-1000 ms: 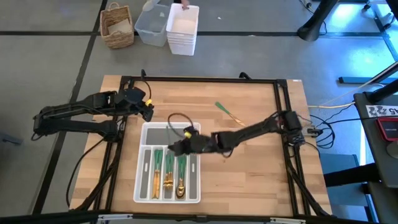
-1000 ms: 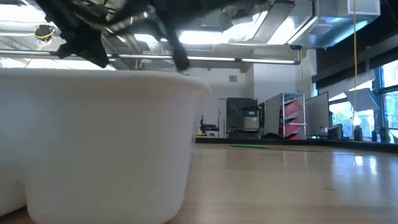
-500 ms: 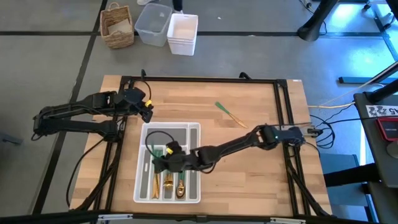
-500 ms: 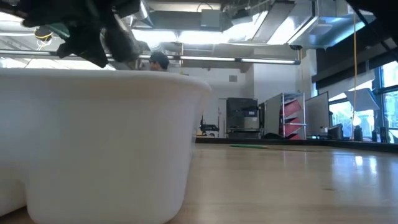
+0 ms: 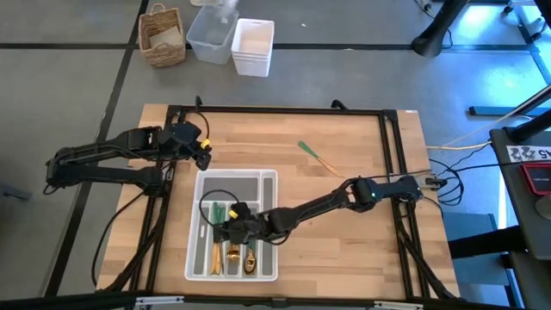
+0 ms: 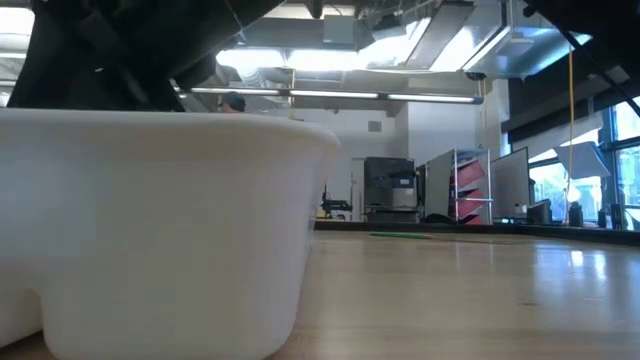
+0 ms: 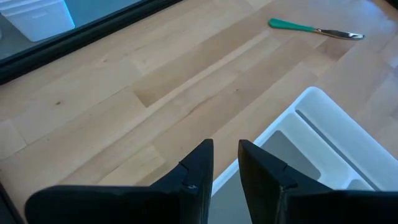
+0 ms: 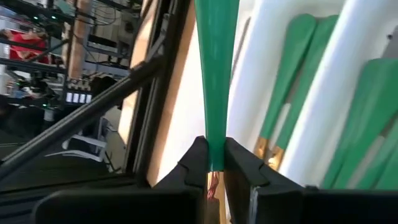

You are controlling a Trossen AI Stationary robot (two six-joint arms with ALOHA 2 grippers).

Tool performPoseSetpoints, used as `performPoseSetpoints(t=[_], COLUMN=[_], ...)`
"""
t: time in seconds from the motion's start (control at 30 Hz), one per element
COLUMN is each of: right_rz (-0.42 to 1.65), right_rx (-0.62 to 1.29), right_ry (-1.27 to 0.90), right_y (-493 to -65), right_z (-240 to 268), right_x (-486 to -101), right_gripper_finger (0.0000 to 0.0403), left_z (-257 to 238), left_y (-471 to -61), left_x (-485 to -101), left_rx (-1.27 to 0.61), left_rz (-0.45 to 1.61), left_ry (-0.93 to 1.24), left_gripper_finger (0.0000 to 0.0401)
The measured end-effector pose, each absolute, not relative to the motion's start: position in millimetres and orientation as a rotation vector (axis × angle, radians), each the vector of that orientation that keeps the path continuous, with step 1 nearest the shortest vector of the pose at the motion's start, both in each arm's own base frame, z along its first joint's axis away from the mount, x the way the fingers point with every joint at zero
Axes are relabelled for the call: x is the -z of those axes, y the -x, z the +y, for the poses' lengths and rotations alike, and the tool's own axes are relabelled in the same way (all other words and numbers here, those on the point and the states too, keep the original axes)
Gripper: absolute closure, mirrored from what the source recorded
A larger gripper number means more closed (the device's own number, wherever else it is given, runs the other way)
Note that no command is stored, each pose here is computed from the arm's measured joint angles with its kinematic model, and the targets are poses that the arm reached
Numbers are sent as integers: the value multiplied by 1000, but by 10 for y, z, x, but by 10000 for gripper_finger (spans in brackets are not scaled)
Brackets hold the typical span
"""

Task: Sort silverware
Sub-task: Put the table knife in the silverware tray

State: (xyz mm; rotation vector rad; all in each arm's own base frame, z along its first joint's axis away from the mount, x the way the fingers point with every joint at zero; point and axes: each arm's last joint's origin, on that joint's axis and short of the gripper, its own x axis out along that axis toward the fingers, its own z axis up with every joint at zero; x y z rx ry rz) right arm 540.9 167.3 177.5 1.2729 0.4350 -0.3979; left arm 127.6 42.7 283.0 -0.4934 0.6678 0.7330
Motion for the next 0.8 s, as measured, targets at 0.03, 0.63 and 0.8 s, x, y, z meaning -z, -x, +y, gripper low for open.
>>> performPoseSetpoints(t=[0.03,0.63,0.8], right_rz=[440,487,485], right_rx=[400,437,450], right_ry=[-1271,-1303,-1331], right_y=[-5407,-5431,-5434], right_z=[1673,1719,1721], right_x=[-1770,-1448,-1413], right_gripper_finger=[372,372,372], left_z=[427,427,426], left_y=[-1276,-1274,-1273], left_x=[-2830,-2827,-2827], left_rx=[-733,-734,-734], left_rz=[668,672,672], left_ry=[493,493,493], left_gripper_finger=[333,333,333])
